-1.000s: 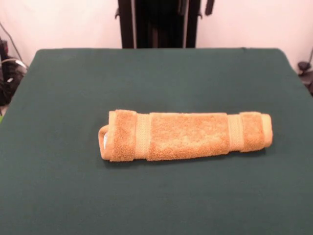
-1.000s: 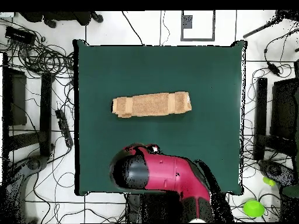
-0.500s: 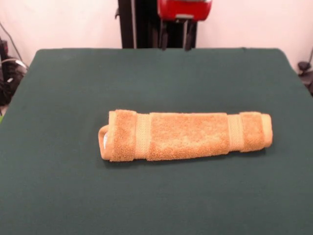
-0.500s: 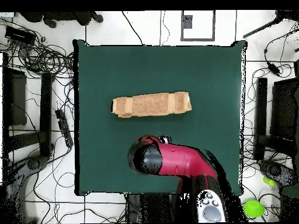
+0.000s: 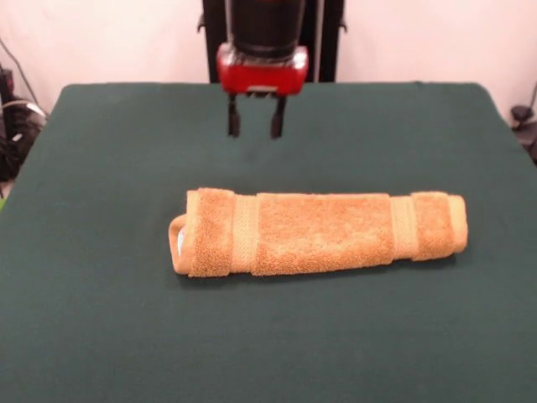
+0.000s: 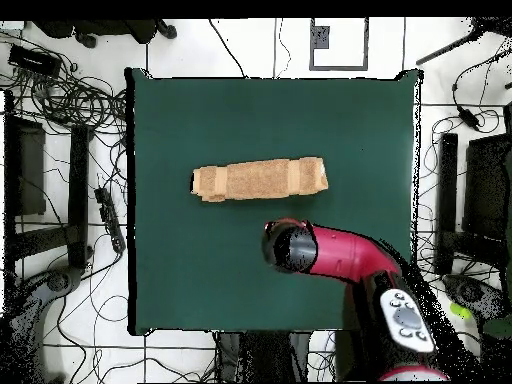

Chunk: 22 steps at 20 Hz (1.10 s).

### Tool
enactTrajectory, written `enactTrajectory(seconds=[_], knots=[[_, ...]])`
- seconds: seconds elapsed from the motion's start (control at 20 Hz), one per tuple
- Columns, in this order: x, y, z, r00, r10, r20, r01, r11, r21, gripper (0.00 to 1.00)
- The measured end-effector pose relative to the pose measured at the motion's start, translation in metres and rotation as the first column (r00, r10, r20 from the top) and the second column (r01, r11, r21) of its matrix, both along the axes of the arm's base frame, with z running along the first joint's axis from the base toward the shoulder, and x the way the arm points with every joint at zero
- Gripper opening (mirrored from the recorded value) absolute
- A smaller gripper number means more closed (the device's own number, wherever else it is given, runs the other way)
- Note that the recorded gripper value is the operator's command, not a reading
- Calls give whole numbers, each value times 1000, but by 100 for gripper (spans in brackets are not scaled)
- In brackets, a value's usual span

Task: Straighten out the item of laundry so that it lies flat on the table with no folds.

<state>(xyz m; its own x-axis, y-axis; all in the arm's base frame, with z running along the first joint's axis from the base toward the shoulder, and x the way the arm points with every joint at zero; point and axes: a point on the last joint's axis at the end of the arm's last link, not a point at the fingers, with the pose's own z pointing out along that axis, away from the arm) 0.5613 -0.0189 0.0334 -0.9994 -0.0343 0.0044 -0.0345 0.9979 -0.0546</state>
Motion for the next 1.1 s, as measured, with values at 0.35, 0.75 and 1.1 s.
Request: enactTrajectory(seconds=[0.35,0.75,1.1], knots=[[20,-42,-35,999,-38,15,37,998,46,100],[56,-64,-52,998,-58,35,54,993,106,100],[81,-70,-48,998,-59,-38,65,983,170,100]])
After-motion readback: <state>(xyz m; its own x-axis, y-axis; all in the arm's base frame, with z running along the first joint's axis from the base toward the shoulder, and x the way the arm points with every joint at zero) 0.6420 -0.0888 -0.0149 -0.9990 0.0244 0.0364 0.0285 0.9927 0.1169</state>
